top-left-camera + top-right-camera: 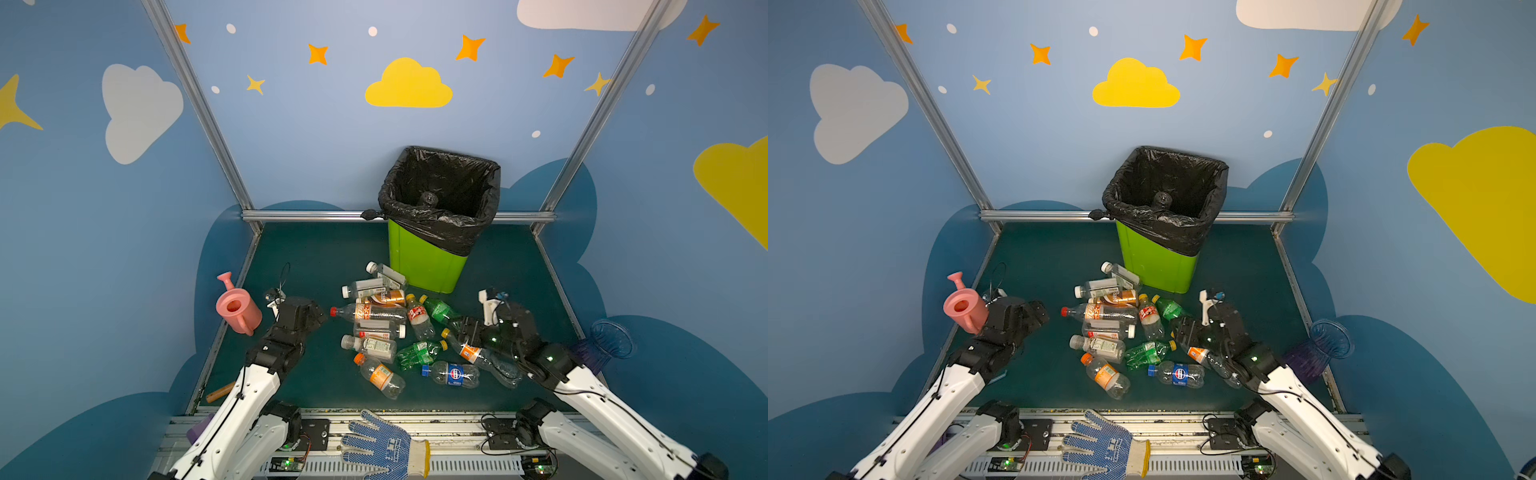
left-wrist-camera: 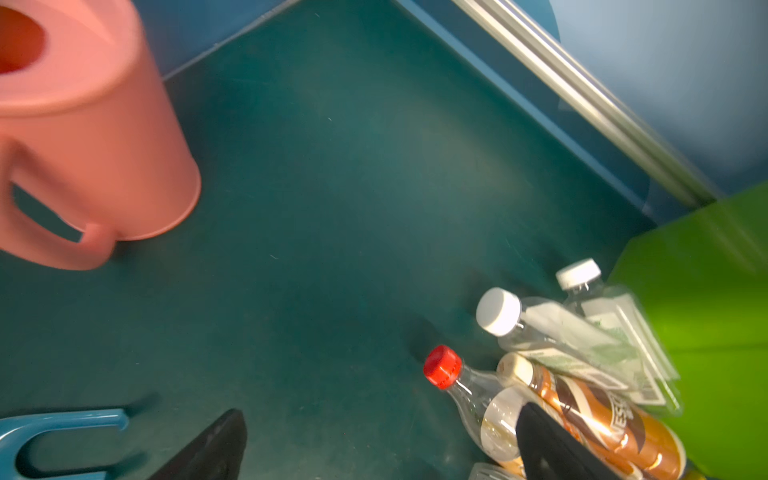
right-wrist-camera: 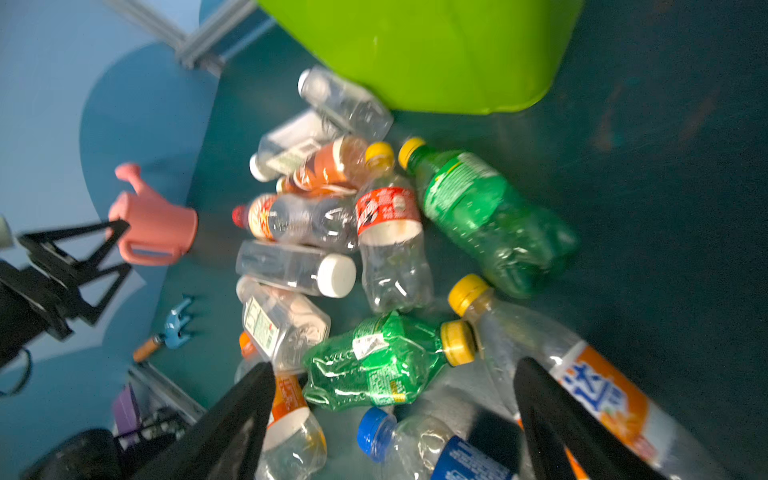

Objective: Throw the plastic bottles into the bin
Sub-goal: 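Reach the right gripper across the pile and grasp an orange-capped bottle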

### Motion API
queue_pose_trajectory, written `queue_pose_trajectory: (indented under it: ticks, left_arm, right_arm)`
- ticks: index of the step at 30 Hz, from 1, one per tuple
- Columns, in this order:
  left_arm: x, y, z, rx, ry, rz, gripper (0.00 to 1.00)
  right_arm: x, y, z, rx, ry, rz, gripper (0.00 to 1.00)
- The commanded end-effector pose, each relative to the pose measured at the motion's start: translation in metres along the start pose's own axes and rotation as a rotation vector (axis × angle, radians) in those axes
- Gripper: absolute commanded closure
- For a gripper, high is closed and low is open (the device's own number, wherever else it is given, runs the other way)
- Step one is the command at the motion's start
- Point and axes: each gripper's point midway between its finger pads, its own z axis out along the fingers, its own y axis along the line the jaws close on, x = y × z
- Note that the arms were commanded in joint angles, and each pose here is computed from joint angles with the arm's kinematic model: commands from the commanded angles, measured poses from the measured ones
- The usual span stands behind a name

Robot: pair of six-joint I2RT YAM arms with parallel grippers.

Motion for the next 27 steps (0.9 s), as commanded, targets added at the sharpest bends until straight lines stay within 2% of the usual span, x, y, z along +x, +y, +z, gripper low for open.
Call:
queue_pose_trajectory:
  ticks: [1, 6, 10, 18, 27]
  left_arm:
    - [-0.001, 0.002, -0.004, 0.015, 0.013, -0.012, 0.0]
    - [0.0, 0.008, -0.002, -0.01, 0.024, -0.016, 0.0]
    - [-0.005, 0.008, -0.003, -0.015, 0.017, -0.024, 0.0]
    - [-0.008, 0.01, -0.007, -0.015, 0.009, -0.025, 0.0]
    - [-0.004, 0.021, -0.007, -0.041, 0.008, -0.02, 0.0]
  right_arm:
    - [-0.006, 0.045, 0.01, -0.033, -0.012, -0.137, 0.17]
    - [0.037, 0.1, 0.037, -0.04, 0.193, -0.385, 0.19]
    - [0.068, 0.128, 0.056, -0.055, 0.333, -0.482, 0.26]
    - [0.119, 0.142, 0.087, 0.02, 0.519, -0.621, 0.24]
    - [0.15, 0.134, 0.104, 0.141, 0.658, -0.731, 0.26]
